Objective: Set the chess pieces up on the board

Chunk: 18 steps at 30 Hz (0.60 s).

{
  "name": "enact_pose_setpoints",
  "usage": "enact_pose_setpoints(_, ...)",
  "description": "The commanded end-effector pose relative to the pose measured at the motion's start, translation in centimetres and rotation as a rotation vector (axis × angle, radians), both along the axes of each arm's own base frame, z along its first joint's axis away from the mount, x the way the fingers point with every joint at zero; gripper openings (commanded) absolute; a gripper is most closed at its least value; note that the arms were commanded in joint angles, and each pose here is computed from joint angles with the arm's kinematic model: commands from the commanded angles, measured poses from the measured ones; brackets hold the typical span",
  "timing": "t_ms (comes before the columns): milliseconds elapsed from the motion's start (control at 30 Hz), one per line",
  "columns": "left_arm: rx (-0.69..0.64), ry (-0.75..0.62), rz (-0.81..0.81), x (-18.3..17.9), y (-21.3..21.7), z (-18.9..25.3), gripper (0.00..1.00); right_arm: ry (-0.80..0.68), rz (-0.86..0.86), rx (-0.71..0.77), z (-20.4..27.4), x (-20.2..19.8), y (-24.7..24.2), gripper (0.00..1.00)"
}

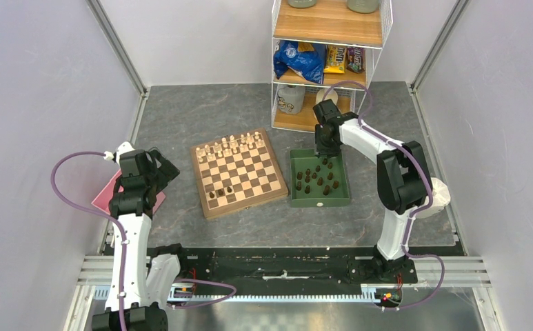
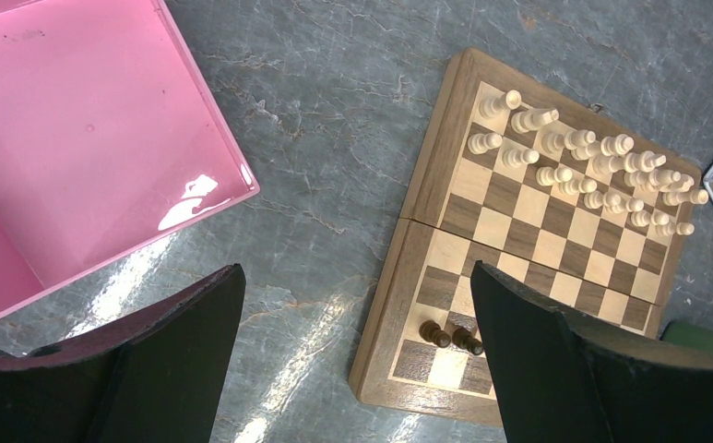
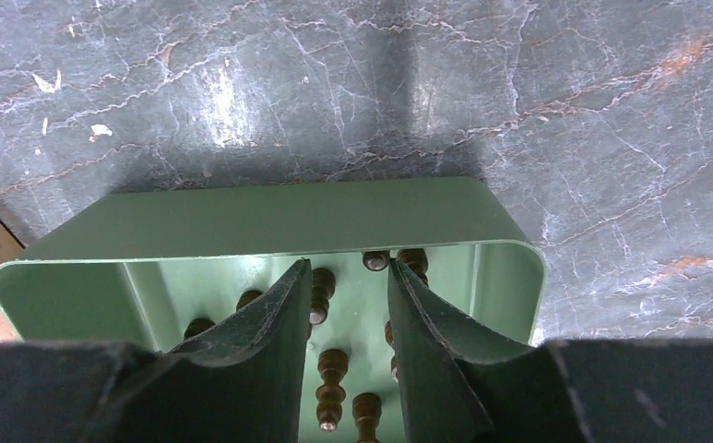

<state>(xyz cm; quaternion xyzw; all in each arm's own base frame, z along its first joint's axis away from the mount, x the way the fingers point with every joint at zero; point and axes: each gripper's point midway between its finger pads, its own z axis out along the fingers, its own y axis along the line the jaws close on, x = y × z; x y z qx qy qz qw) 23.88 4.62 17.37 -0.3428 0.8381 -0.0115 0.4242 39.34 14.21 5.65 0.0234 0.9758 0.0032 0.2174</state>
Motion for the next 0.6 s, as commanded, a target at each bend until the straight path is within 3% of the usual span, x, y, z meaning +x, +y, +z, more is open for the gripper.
enact_pose_setpoints(0,-0.022,-0.037,0.005,0.7,-0.1,0.5,0.99,-0.013,-0.007,-0.029,0.1,0.5,-1.0,0.43)
enact_pose_setpoints(567,-0.021,-0.038,0.006,0.7,-0.1,0.5,0.99,0.010,0.000,-0.028,-1.8,0.5,-1.3,0.36)
